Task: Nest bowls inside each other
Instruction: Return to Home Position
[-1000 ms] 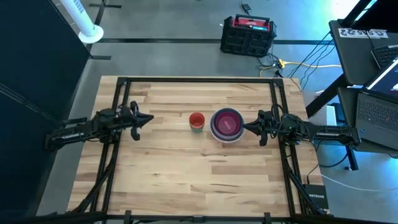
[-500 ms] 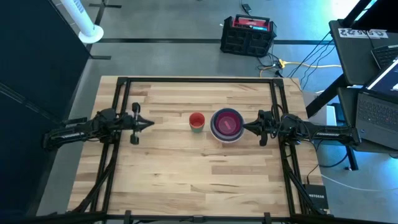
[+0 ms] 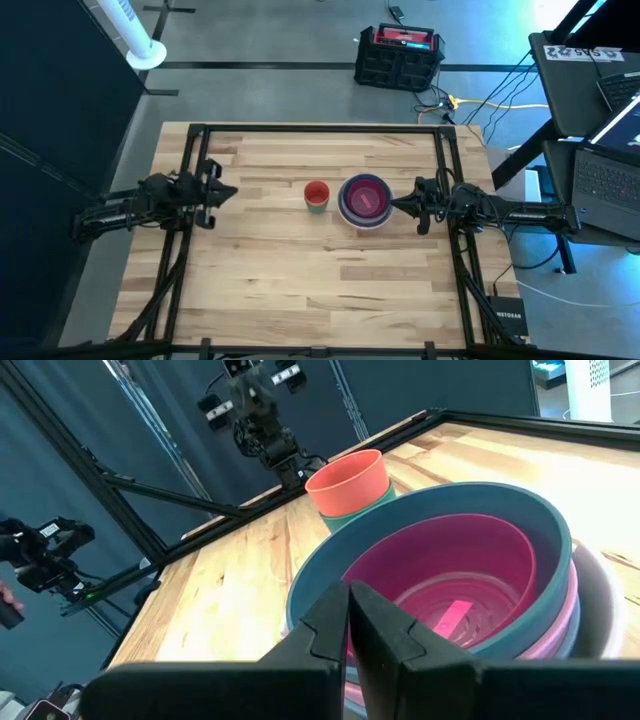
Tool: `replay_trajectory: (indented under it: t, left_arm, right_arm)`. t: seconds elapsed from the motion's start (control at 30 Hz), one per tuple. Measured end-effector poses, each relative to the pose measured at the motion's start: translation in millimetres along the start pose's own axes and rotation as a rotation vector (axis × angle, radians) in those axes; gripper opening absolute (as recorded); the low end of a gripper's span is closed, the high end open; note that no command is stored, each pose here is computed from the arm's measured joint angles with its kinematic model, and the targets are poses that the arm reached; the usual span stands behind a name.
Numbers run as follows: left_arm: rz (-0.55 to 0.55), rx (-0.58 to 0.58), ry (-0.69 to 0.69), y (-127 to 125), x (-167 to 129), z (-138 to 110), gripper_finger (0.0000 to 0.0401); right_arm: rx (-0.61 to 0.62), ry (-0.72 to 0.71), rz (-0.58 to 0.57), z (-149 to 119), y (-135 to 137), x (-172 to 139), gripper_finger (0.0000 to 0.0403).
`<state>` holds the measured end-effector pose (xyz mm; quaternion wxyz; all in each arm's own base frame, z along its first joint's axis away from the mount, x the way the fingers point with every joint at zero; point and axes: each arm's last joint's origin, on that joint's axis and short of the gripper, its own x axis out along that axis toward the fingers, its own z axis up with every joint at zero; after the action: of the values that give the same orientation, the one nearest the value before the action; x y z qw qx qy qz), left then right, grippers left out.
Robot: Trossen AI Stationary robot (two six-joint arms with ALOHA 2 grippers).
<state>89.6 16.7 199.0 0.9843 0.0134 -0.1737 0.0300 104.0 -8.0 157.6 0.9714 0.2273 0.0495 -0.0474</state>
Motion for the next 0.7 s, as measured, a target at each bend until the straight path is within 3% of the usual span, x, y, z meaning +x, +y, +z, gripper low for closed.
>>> replay_trajectory:
  t: [0.7]
  left_arm:
    - [0.089,0.015,0.264,3.0,-3.5,-25.4,0.0]
  right_arm:
    - [0.0,0.0,0.0,-0.1,-0.1,0.0,0.0001]
